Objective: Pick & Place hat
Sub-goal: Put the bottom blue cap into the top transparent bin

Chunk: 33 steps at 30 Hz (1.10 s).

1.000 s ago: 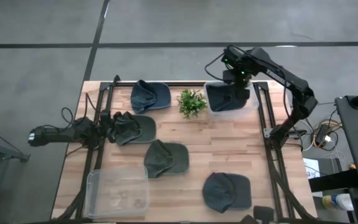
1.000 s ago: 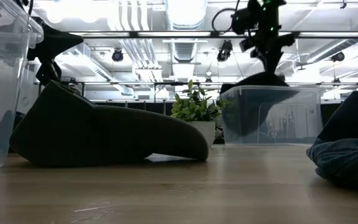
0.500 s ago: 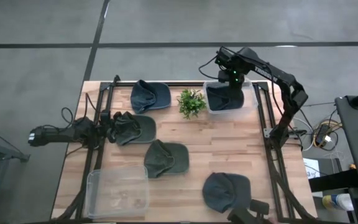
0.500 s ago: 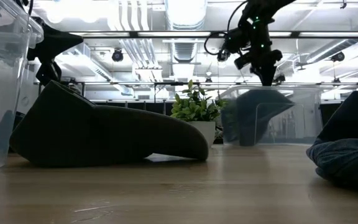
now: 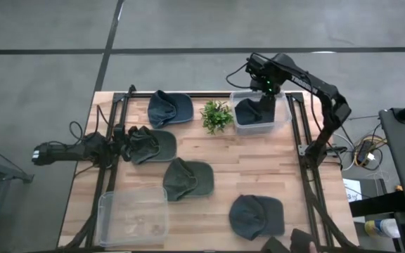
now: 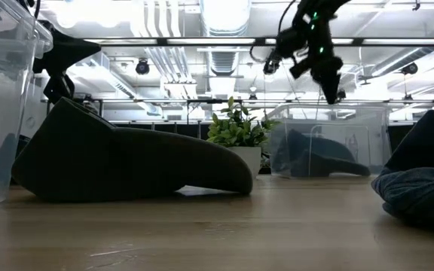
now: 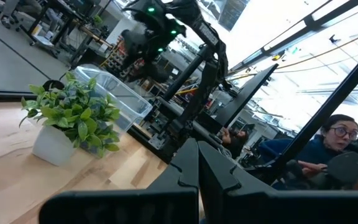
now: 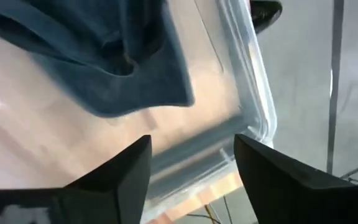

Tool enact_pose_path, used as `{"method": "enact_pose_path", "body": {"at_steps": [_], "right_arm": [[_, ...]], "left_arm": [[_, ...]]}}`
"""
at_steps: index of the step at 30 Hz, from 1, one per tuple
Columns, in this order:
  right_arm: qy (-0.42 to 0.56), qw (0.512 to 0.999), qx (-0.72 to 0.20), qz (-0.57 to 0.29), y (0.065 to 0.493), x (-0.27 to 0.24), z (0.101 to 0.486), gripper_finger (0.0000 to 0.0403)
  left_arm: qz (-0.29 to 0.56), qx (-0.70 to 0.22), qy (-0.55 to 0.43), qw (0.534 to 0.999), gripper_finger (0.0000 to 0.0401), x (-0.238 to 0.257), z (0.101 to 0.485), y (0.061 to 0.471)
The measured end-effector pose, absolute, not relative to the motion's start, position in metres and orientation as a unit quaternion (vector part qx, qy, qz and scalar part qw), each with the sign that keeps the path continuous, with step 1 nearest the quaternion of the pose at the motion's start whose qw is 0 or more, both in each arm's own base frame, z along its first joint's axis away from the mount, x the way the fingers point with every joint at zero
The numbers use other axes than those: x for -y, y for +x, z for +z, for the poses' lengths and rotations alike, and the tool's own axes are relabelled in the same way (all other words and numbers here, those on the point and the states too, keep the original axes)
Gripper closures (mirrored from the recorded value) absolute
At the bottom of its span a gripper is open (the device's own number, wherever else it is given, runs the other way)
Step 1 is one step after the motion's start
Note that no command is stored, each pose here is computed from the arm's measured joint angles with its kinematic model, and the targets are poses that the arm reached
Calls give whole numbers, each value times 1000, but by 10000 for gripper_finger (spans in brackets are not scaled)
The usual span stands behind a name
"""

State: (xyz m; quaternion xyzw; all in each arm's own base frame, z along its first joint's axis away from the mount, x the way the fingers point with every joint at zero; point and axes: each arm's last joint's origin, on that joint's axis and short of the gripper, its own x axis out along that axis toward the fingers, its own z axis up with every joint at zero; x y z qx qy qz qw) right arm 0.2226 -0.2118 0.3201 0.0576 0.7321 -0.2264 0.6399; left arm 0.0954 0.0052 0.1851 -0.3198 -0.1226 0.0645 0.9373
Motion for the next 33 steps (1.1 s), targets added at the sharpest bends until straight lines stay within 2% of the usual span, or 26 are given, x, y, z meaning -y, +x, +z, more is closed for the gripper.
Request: {"method": "enact_pose_path", "body": {"at_steps": [6, 13, 18, 24, 33], "right_arm": [[113, 709, -658, -229, 217, 176, 354, 174], [152, 791, -560, -191, 217, 129, 386, 181], [200, 831, -496, -154, 220, 97, 402, 181], [222, 841, -479, -115, 229, 60, 408, 181], [210, 813, -542, -37, 258, -11, 389, 181]], "left_arm": [[65, 123, -320, 937, 401, -5, 185, 95], [61, 124, -345, 928, 401, -5, 185, 95], [54, 136, -376, 915, 401, -5, 187, 95], [101, 160, -438, 879, 396, -9, 186, 94], [92, 177, -441, 875, 350, -9, 190, 94]]}}
